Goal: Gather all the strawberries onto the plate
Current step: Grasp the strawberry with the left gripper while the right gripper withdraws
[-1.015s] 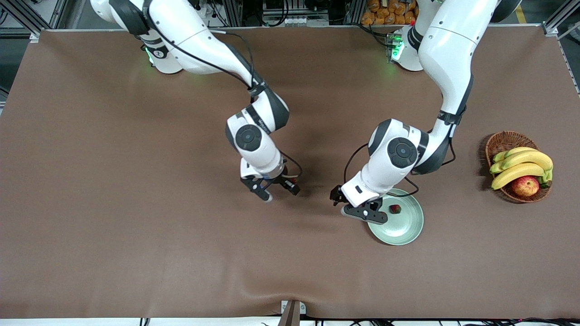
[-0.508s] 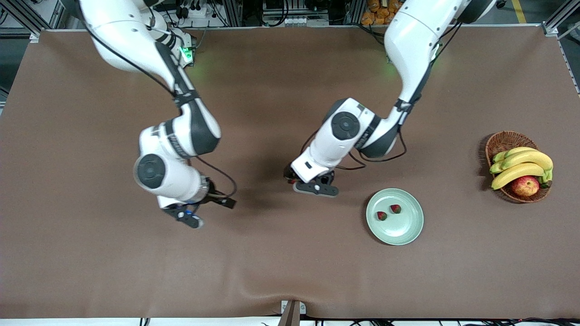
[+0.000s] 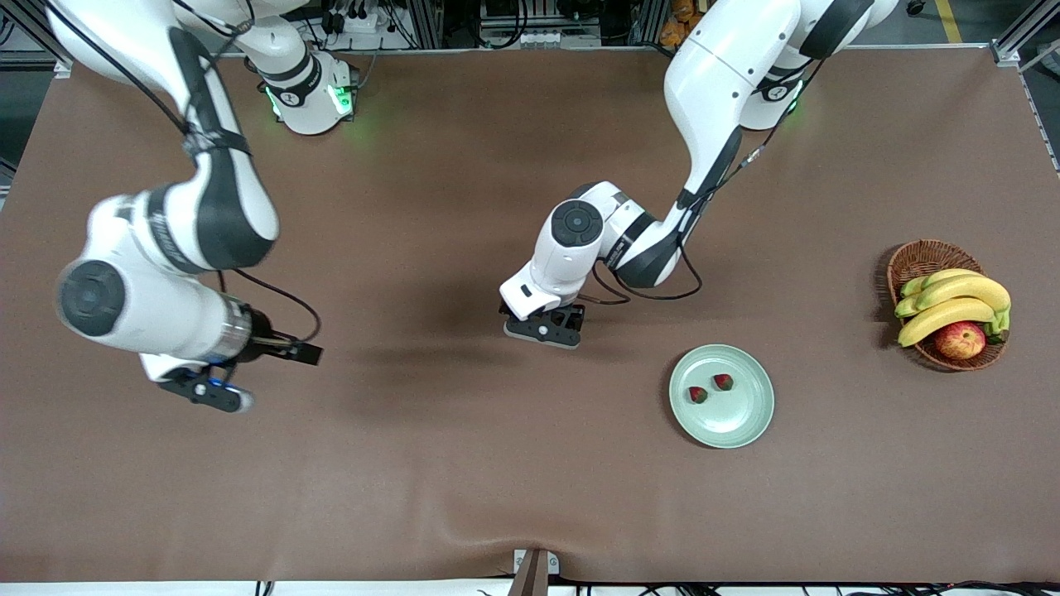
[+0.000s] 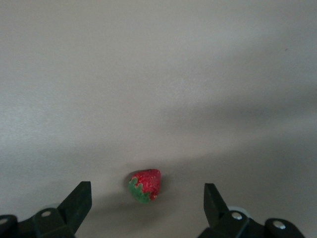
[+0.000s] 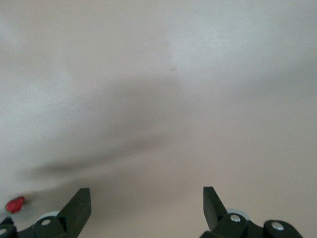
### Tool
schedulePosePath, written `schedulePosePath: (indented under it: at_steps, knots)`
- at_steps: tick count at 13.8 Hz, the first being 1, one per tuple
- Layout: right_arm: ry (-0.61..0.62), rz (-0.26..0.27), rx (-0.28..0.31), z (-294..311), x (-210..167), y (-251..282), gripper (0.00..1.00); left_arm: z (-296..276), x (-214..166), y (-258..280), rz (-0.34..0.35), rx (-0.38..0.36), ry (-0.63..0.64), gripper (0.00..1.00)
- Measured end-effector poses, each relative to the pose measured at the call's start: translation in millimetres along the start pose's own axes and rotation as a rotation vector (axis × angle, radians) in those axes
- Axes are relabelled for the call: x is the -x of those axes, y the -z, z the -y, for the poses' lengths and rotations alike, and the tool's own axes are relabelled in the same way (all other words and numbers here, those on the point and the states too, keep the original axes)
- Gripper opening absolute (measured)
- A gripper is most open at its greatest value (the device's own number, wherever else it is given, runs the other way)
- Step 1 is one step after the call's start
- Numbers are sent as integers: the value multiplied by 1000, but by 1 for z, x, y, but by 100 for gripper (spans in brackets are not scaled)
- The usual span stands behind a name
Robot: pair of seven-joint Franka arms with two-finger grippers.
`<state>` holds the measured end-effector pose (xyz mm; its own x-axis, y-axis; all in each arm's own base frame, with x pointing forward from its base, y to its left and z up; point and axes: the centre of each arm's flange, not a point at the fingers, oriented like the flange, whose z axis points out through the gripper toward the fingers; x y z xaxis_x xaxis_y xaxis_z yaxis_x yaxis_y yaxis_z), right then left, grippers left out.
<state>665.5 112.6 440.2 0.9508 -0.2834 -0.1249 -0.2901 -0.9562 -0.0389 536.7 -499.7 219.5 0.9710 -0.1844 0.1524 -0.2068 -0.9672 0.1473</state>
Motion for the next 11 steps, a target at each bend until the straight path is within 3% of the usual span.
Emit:
schedulePosePath:
  at_steps: [4,11]
  knots:
    - [82,-71,74,-44,17,58,100,5,4,-17,12,-10,-1,92]
    - [222,-85,65,-144,47,143,100,7,8,-30,27,-17,-2,79]
